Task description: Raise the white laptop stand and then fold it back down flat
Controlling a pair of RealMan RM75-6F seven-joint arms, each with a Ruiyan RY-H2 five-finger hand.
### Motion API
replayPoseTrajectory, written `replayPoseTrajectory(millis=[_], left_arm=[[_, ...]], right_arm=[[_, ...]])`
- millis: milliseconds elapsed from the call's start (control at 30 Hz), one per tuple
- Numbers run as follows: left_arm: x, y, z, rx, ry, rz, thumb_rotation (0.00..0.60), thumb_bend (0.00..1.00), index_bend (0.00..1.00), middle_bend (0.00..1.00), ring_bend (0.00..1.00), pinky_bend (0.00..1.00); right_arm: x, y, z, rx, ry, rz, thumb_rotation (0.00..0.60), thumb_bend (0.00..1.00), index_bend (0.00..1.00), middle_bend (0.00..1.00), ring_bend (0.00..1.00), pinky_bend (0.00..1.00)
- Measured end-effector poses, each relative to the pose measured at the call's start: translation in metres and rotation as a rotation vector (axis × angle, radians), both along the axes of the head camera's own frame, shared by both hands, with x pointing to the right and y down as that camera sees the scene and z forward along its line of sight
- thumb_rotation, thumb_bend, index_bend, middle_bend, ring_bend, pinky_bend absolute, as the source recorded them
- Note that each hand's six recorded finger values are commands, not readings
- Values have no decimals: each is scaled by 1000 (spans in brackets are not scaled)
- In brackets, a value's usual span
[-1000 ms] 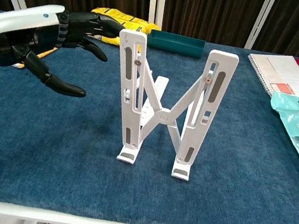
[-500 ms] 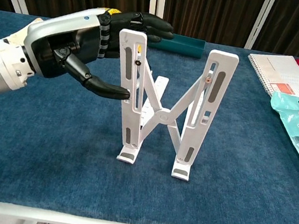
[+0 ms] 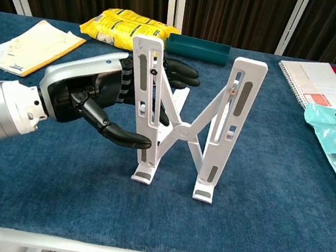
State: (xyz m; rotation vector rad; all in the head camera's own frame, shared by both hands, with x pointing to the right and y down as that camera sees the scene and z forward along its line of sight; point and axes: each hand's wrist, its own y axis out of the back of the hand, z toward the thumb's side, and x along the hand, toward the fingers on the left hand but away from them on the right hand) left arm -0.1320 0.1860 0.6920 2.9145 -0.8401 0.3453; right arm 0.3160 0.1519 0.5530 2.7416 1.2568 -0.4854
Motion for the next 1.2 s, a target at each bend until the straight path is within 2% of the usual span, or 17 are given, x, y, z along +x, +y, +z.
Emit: replayPoseTrajectory(millis=[233,533,867,1200], left_arm=[[-4,13,12,-80,0,-21,600,148,145,91,50,325],[-16,-1,5,-80,38,-116,600,150,145,91,50,314],[-29,11,7,-100,12,-109,600,150,145,91,50,308],[-20,18,5,-120,26,-75,600,151,145,91,50,308]], right_arm=[[0,1,4,-6,-9,1,600,142,9,154,0,0],[1,1,6,-7,-15,3,600,142,9,154,0,0],[2,2,8,-10,-23,9,600,142,9,153,0,0],[4,2,6,-3,-27,19,600,142,9,153,0,0]])
